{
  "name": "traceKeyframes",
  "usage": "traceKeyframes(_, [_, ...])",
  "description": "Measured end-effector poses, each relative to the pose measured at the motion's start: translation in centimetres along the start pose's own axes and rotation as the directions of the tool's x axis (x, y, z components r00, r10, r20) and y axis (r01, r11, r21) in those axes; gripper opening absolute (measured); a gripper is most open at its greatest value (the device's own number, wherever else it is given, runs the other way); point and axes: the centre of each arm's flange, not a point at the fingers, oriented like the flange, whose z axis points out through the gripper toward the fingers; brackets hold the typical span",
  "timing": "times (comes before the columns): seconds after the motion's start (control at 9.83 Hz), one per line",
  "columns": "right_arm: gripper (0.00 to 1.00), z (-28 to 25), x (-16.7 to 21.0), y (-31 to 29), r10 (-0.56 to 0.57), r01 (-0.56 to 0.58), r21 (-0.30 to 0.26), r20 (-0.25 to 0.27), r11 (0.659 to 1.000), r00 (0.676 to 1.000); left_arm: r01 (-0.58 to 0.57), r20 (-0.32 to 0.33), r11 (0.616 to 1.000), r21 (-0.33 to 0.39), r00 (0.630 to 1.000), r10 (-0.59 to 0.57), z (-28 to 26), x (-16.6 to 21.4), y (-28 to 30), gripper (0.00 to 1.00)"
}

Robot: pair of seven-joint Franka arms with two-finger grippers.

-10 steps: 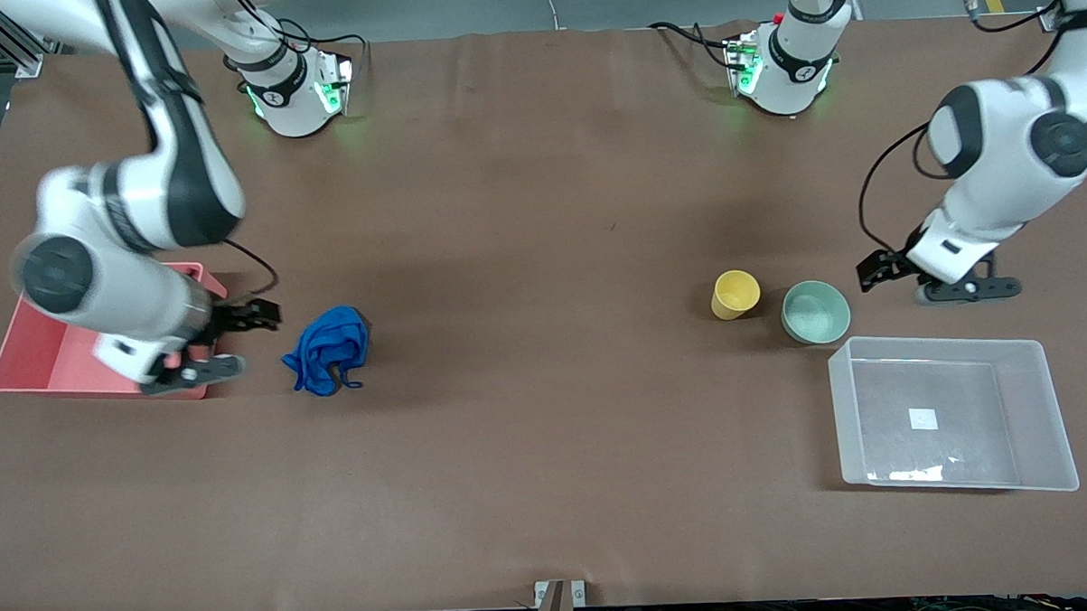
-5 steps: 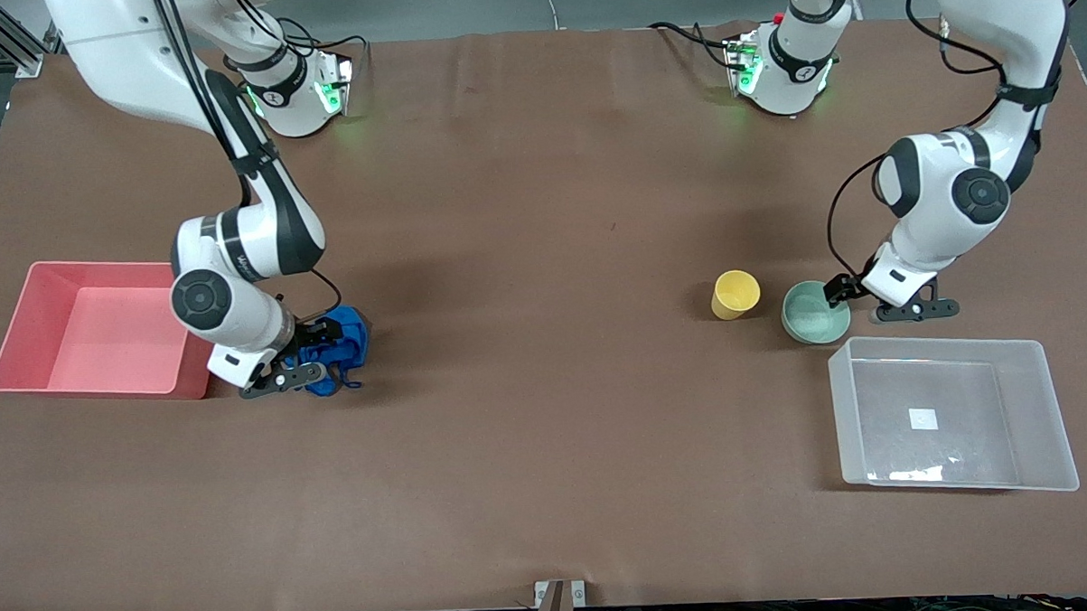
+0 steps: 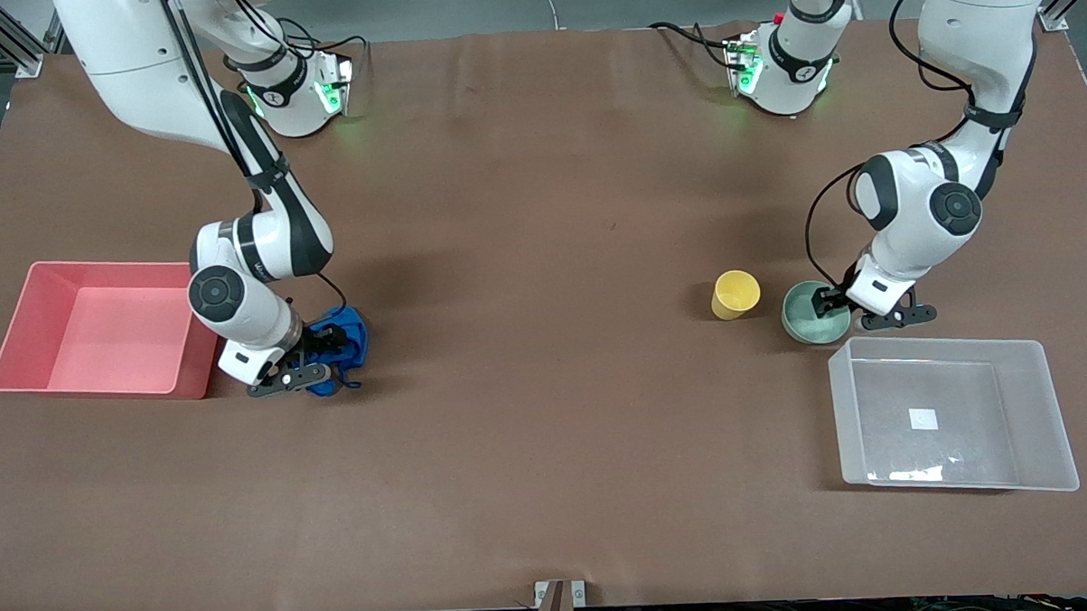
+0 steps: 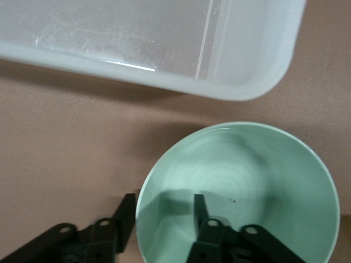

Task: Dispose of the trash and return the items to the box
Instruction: 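Grasp the blue cloth with the right gripper while the left gripper grasps the bowl, then carry the cloth into the pink bin while the left gripper carries the bowl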

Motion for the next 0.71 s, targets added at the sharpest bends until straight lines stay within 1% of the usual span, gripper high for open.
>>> traceKeyframes(0.1, [0.98, 0.1, 0.1, 0.0, 0.019, -0.019, -0.001, -0.009, 1.0, 1.0, 0.001, -0.003, 1.0, 0.0, 1.0, -0.001, -0.2, 0.0, -0.1, 0.27])
traceKeyframes(0.2, [0.96, 0.6, 0.0, 0.0, 0.033, -0.033, -0.001, -0.009, 0.999, 0.999, 0.002, -0.009, 1.0, -0.002, 1.0, -0.002, -0.6, 0.0, -0.1, 0.13])
traceKeyframes(0.31, [0.82, 1.2, -0.1, -0.1, 0.04, -0.04, -0.002, -0.002, 0.999, 0.999, 0.002, -0.02, 1.0, -0.007, 1.0, -0.002, -1.6, -0.1, 0.0, 0.04])
traceKeyframes(0.41, [0.65, 1.6, -0.2, -0.1, 0.047, -0.047, -0.003, 0.004, 0.999, 0.999, 0.0, -0.004, 1.0, -0.013, 1.0, 0.0, -3.1, -0.4, 0.0, 0.04])
traceKeyframes(0.51, [0.48, 1.5, -0.1, 0.0, 0.063, -0.063, -0.002, 0.002, 0.998, 0.998, -0.002, 0.028, 1.0, -0.023, 1.0, 0.002, -5.1, -0.7, 0.1, 0.04])
traceKeyframes(0.61, [0.34, 1.4, 0.0, 0.0, 0.085, -0.085, -0.003, 0.002, 0.996, 0.996, -0.003, 0.033, 0.999, -0.034, 0.999, 0.004, -7.8, -0.7, 0.0, 0.04])
traceKeyframes(0.71, [0.21, 1.2, 0.0, 0.1, 0.101, -0.101, -0.004, 0.025, 0.995, 0.995, -0.017, 0.012, 0.999, -0.045, 1.0, 0.018, -11.0, -0.2, -0.6, 0.04])
